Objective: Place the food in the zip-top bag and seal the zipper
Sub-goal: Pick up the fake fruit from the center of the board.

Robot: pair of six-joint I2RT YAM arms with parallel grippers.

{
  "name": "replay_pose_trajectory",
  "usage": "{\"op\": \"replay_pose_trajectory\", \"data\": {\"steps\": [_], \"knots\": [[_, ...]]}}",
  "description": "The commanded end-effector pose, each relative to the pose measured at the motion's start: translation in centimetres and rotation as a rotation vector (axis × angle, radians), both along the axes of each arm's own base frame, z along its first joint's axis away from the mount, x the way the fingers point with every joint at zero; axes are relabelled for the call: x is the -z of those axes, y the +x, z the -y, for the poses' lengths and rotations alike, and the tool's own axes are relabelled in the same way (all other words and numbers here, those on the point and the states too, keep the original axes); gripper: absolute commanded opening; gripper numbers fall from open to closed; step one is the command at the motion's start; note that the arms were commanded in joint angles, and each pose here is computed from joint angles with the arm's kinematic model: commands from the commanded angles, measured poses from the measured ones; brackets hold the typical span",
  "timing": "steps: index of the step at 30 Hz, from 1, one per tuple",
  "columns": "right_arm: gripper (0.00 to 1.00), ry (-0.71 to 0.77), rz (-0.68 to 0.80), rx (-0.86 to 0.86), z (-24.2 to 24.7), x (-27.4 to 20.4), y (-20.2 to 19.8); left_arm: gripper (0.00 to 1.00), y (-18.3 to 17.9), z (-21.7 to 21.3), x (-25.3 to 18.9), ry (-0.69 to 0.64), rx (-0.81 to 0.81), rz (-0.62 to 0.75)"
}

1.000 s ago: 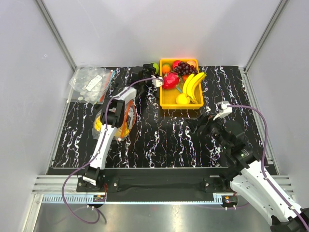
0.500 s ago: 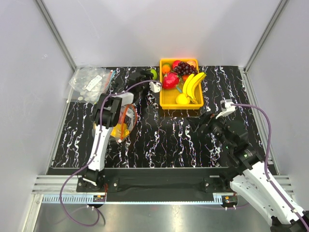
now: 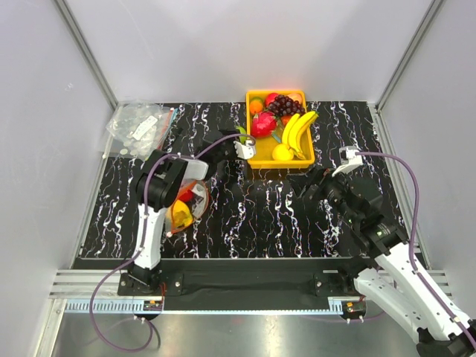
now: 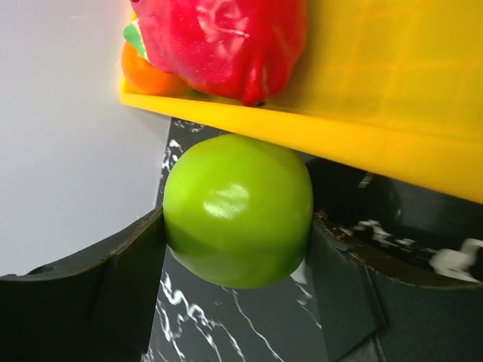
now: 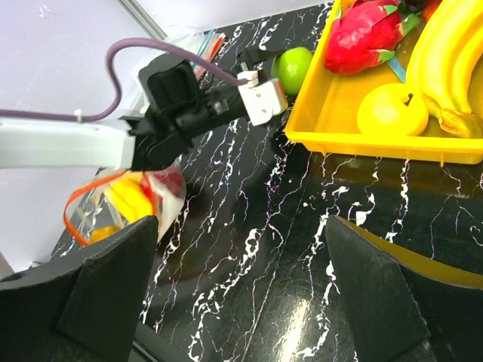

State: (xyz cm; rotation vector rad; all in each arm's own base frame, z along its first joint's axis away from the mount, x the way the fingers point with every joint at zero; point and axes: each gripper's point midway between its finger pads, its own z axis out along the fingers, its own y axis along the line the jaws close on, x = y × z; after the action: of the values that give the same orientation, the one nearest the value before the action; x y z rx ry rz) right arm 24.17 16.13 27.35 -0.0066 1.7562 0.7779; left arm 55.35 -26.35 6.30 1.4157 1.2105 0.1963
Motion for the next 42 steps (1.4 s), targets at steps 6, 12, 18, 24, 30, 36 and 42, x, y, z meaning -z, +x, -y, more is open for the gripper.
{"op": "replay_pose_trajectory", "data": {"steps": [6, 12, 18, 24, 30, 36, 42], "knots": [[1.00, 0.035, 0.015, -0.005, 0.0, -2.4, -0.3, 0.15, -5.3, -0.9, -8.4, -0.171, -0.099, 0.053], [1.00, 0.022, -0.018, -0.035, -0.8, -2.5, 0.0, 0.13, -8.9, -2.0, -9.3, -0.148, -0.172, -0.037], [1.00, 0.003, -0.057, -0.035, -1.2, -2.0, 0.8, 0.13, -14.1, -1.1, -13.0, -0.283, -0.176, -0.179], [1.00, -0.011, -0.094, 0.024, -0.4, -1.5, 1.1, 0.15, -19.8, 1.4, -16.1, -0.429, -0.084, -0.385], [1.00, -0.058, -0.120, 0.082, 0.9, -0.6, 1.2, 0.11, -24.6, 3.5, -16.8, -0.448, -0.064, -0.548], [1.00, -0.009, -0.188, 0.052, 0.2, -0.9, 0.4, 0.12, -29.1, 3.9, -15.2, -0.469, -0.006, -0.664], [1.00, 0.100, -0.409, -0.118, -3.9, 0.3, -1.1, 0.10, -32.8, 3.4, -14.2, -0.589, 0.131, -0.671]]}}
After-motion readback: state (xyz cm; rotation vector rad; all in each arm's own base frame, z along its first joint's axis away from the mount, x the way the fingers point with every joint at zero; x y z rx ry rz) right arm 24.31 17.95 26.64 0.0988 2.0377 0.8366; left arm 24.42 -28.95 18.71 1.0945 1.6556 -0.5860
